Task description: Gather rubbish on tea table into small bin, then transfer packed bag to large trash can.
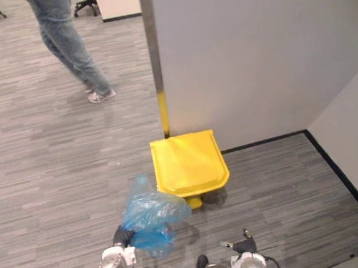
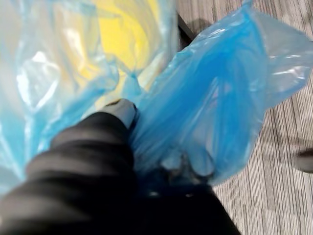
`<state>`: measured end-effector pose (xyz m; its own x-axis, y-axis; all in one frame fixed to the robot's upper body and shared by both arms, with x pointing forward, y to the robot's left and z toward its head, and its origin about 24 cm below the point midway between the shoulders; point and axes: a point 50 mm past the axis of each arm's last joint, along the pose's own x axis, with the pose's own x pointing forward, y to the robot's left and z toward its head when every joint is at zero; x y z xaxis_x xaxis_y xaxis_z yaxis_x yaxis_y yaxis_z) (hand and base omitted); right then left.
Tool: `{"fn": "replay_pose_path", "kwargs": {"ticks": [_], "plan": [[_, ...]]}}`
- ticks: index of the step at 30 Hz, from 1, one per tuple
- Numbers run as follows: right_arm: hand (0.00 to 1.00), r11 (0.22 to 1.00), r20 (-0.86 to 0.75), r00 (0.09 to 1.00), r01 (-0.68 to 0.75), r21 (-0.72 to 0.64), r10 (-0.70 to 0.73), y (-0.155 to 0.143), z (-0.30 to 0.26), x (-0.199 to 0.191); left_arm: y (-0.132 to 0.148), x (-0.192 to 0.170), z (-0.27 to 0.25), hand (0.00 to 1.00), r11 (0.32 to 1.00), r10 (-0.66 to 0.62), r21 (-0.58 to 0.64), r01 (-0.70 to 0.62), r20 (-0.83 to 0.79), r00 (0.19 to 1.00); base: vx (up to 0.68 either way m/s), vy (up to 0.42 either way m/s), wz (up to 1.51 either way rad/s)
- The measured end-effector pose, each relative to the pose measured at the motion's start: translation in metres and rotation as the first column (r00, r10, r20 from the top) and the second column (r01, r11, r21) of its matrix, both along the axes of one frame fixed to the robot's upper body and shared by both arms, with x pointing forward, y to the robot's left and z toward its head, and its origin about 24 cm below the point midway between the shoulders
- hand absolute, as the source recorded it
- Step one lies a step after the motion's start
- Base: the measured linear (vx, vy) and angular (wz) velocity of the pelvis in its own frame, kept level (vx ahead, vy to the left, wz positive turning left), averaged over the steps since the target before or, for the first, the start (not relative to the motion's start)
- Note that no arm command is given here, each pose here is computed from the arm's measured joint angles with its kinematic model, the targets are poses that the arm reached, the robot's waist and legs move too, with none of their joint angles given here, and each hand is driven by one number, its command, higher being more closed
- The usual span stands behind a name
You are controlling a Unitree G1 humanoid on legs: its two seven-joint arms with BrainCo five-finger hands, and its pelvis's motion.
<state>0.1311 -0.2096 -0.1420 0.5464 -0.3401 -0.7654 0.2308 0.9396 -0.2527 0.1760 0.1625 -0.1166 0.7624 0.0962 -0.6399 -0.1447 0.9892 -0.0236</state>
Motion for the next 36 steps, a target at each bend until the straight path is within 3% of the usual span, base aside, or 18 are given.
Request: {"fn": "replay_pose_path", "kwargs": {"ticks": [13,26,36], "plan": [[0.0,0.999,-0.045,0.998,-0.041,0.025,0.042,0.011,-0.006,0.0,0.023,-0.019,-0.012,1.0,0.994,-0.039,0.098,0.049,-0.098,0.994,0.02,0.07,-0.22],[0.0,0.999,0.004,1.0,-0.029,0.035,0.028,0.014,-0.001,0.008,0.014,-0.015,-0.011,1.0,0.996,-0.037,0.073,0.043,-0.083,0.996,-0.02,0.024,0.04],[0.0,0.999,0.078,0.997,-0.006,0.054,0.002,0.022,0.007,0.02,0.004,0.001,-0.004,1.0,0.997,-0.041,0.057,0.043,-0.038,0.998,0.21,-0.162,0.17]]}}
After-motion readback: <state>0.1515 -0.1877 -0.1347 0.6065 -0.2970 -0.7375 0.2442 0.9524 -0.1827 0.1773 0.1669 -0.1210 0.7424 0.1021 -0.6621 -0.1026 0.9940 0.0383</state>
